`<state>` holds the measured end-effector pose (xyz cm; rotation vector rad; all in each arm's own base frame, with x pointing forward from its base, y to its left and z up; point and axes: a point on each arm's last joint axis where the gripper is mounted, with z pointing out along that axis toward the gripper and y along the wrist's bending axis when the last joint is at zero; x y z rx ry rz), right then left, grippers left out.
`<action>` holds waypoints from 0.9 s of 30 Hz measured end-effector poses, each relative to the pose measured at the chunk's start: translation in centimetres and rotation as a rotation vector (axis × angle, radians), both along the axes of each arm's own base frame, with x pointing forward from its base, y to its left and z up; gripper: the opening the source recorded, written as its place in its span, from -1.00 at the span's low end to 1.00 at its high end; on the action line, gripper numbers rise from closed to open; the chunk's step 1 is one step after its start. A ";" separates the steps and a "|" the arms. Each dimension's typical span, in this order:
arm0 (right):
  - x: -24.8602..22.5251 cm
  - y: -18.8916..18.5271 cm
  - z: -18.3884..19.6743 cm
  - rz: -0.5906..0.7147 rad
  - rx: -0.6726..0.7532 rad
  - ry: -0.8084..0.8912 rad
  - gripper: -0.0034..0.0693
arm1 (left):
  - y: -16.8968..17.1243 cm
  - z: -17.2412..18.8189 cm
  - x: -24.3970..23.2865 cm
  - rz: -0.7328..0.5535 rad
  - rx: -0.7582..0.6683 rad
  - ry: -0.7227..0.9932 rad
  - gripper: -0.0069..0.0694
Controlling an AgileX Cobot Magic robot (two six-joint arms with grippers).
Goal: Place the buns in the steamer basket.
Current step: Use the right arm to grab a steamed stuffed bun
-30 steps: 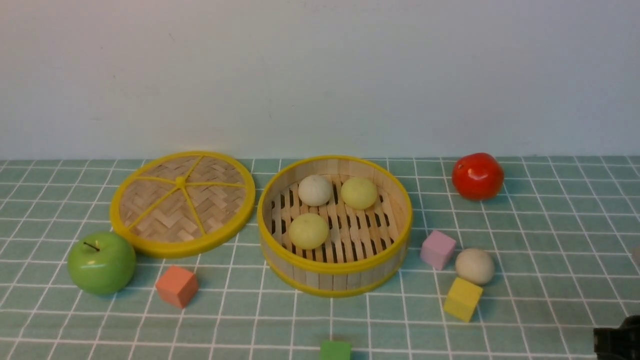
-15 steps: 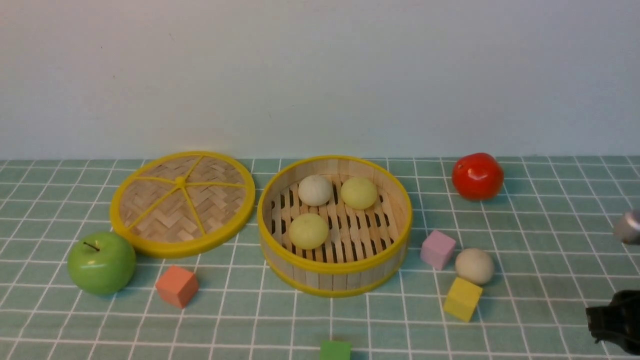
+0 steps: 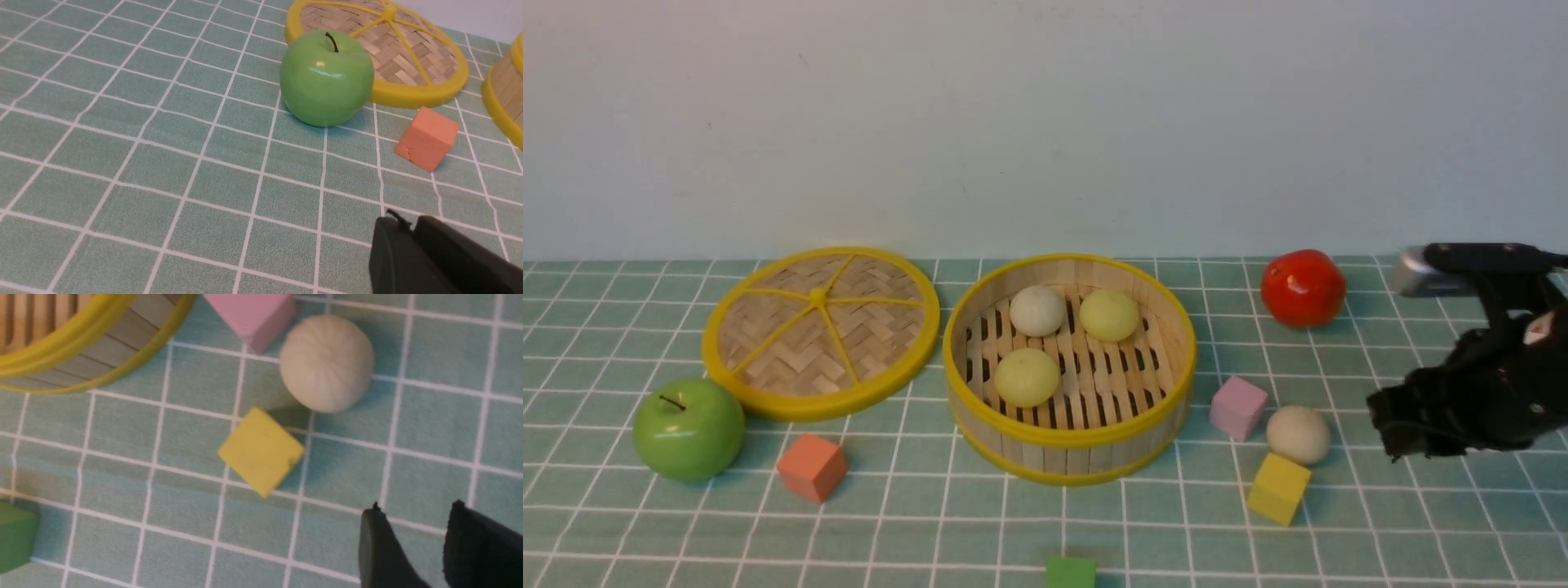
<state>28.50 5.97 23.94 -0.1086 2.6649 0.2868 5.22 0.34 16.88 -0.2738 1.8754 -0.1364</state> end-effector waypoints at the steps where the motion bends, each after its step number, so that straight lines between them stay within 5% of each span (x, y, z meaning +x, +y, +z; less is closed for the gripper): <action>1: 0.6 0.4 -0.1 0.014 -0.004 0.003 -0.25 | 0.0 0.0 0.0 0.000 0.000 0.000 -0.66; 12: 7.6 3.3 -3.8 0.041 -0.033 0.076 -0.25 | 0.0 0.0 0.0 0.000 0.000 0.000 -0.62; 27: 8.9 3.5 -6.6 0.041 -0.055 0.099 -0.25 | 0.0 0.0 0.0 0.000 0.000 -0.001 -0.60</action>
